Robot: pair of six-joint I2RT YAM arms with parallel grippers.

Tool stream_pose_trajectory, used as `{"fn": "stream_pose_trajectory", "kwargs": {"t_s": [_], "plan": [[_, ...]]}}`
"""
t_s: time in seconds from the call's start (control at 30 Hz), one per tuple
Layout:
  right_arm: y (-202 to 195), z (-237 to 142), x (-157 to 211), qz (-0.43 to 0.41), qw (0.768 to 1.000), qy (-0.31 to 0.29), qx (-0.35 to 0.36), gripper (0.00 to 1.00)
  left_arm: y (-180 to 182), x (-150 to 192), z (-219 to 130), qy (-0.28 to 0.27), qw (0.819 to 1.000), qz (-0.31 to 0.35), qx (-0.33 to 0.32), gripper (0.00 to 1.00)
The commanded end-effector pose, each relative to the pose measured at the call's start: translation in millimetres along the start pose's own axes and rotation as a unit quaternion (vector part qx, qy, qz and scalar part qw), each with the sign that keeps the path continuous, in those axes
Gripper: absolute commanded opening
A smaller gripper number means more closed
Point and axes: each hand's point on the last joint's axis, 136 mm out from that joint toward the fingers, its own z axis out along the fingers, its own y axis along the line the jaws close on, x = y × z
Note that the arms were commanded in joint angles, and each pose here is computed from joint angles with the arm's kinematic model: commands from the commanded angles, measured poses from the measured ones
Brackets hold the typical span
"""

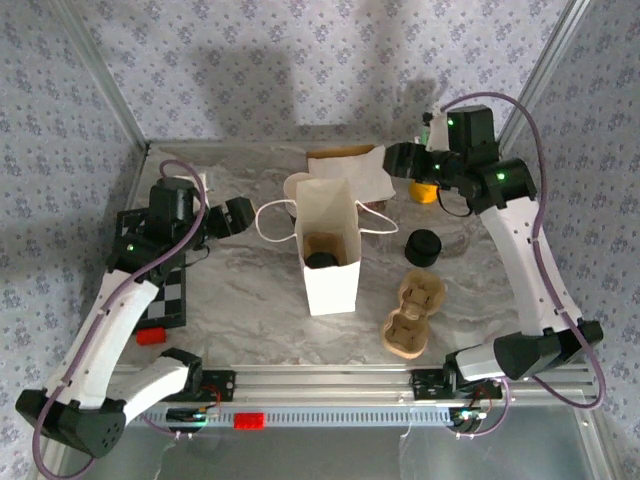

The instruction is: Pack the takeout coffee

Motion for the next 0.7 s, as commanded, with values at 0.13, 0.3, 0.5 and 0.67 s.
{"fn": "stream_pose_trajectory", "kwargs": {"t_s": [0.13, 0.3, 0.5, 0.67], "plan": [[-89, 78, 53, 0.12, 0.981, 0.099, 0.114, 0.6, -17, -33, -4, -0.036, 0.999, 0.021, 0.008, 0.86], [-115, 128, 63, 0.149, 0.972, 0.116, 0.136, 0.47, -10, -43, 0, -0.052, 0.998, 0.019, -0.012, 0.87], [-142, 175, 60, 0.148, 0.966, 0.128, 0.171, 0.4, 0, -49, 8, -0.053, 0.998, 0.007, -0.024, 0.87], [-156, 193, 60, 0.156, 0.961, 0.121, 0.192, 0.43, 6, -52, 11, -0.056, 0.998, 0.011, -0.034, 0.87]]}}
